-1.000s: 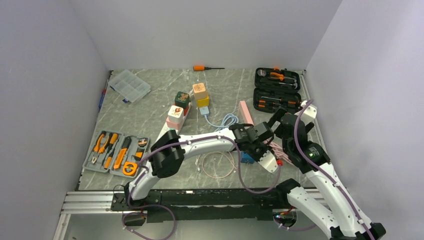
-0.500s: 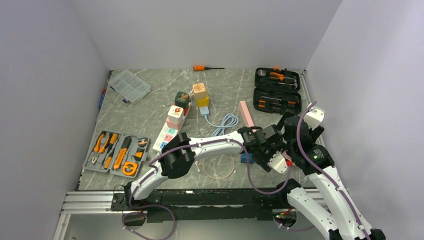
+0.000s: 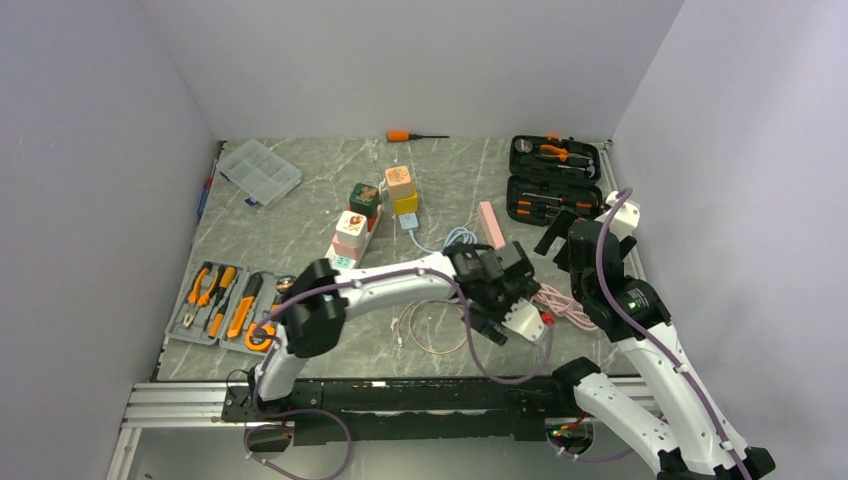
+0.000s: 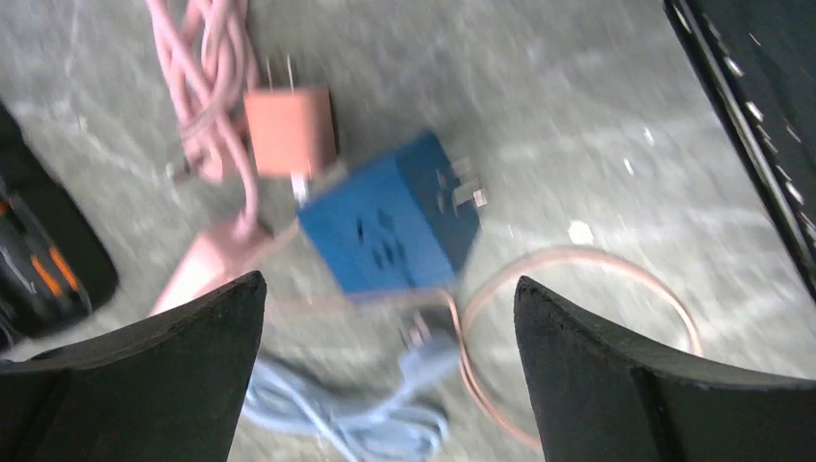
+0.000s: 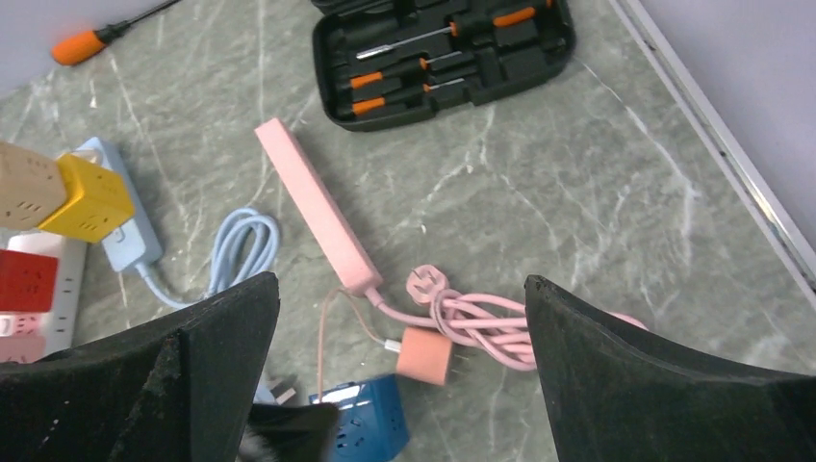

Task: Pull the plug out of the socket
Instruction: Place the plug at the center of the board.

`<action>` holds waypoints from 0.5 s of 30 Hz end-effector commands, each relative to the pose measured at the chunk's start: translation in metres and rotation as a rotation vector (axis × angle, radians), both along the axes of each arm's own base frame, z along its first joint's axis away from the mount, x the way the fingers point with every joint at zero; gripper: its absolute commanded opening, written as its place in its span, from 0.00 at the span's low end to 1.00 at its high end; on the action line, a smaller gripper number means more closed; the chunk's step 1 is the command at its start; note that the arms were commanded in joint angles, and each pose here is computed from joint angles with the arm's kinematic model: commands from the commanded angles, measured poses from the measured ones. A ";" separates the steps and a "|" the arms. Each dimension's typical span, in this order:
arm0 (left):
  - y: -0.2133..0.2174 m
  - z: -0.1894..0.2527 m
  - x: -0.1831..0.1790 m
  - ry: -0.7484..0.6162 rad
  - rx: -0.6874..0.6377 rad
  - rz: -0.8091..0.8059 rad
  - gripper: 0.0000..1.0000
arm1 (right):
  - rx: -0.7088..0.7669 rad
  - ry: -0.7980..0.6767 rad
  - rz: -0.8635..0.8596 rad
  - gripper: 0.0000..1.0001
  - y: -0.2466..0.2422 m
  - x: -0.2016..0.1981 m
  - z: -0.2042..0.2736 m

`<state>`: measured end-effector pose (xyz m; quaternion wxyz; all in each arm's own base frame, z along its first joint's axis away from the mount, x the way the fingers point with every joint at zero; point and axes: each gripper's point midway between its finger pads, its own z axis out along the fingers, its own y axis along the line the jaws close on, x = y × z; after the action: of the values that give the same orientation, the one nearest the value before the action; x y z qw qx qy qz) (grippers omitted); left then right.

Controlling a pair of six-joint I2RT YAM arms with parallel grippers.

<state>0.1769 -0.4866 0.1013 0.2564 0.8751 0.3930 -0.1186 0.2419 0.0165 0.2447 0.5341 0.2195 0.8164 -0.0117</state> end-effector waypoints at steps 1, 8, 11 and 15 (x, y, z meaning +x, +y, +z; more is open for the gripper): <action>0.071 0.087 -0.004 0.116 -0.016 0.092 0.99 | 0.035 -0.069 0.125 1.00 0.026 0.018 0.026; 0.177 0.182 0.013 0.232 -0.150 0.215 0.99 | 0.043 -0.020 0.304 1.00 0.067 0.038 0.011; 0.227 0.188 0.034 0.207 -0.169 0.330 0.99 | 0.040 0.010 0.367 1.00 0.087 0.049 0.003; 0.279 0.194 0.087 0.162 -0.252 0.583 0.99 | 0.026 0.036 0.450 1.00 0.114 0.066 -0.004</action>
<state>0.2467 -0.2450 0.3094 0.3648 0.7240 0.5674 -0.1443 0.2847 0.0961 0.2162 0.4819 0.0843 0.8695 0.0684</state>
